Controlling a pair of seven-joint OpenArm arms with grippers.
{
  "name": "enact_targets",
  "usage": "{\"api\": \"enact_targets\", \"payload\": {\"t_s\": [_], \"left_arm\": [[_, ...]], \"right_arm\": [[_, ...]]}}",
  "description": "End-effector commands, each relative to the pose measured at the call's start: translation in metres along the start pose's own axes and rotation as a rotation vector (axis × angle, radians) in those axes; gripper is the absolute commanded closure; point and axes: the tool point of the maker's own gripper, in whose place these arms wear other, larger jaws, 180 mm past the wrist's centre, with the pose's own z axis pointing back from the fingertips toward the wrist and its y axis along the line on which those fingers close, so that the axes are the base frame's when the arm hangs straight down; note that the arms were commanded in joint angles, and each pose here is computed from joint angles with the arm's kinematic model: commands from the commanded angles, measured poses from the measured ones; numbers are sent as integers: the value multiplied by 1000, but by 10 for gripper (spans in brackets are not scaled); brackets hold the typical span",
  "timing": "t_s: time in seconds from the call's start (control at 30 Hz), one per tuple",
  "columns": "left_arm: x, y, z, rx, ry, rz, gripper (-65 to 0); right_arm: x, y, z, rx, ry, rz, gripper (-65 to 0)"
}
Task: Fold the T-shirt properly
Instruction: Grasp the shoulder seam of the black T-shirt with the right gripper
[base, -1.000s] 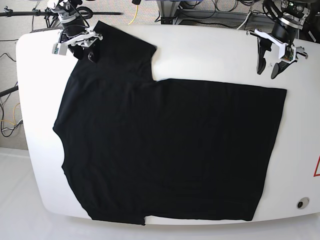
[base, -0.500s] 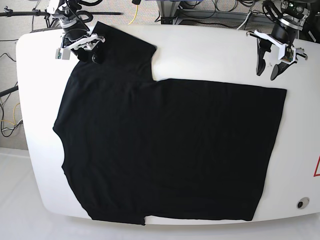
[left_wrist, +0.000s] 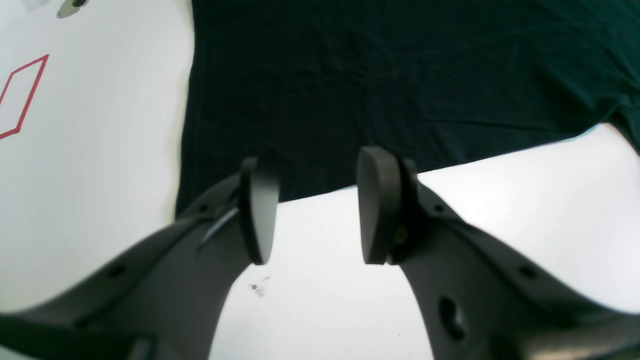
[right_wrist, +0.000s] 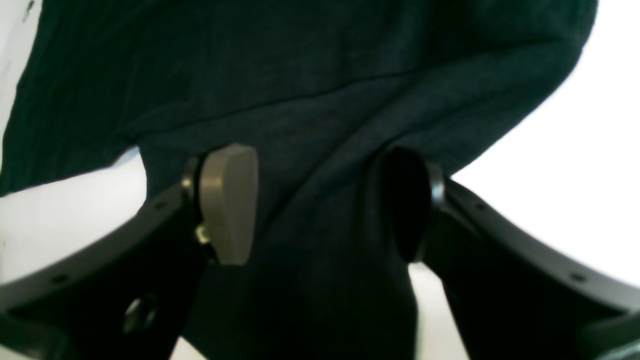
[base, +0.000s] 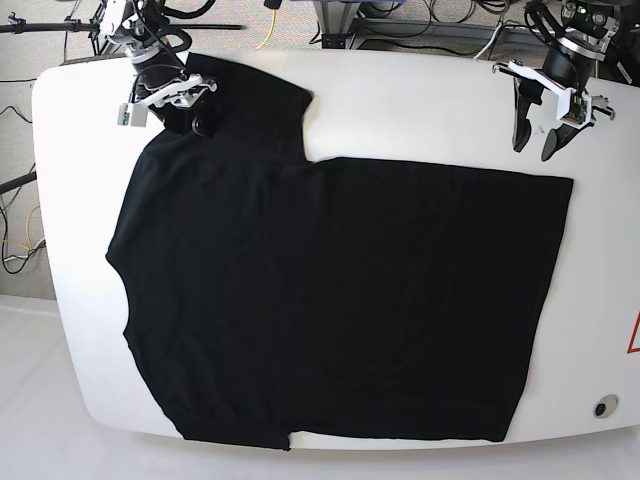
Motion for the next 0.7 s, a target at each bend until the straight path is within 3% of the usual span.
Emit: {"api": "enact_targets", "payload": {"t_s": [0.0,0.3,0.5,0.67], "left_arm": [[12,2,1,1,-46,-9,-243],[10,5,-3,10,-34,-10,-246],[-12,14,-5,38,90,5,-286],[-20,32,-8,86,115,14,-305]], "right_arm": [[-15,-6,5,-21,59,-3,-398],[-26,-6,5,-16,83,-19,-399],[-26,-1,4,-10,86,-2,-400],[-35,6,0,9,124,4,-385]]}}
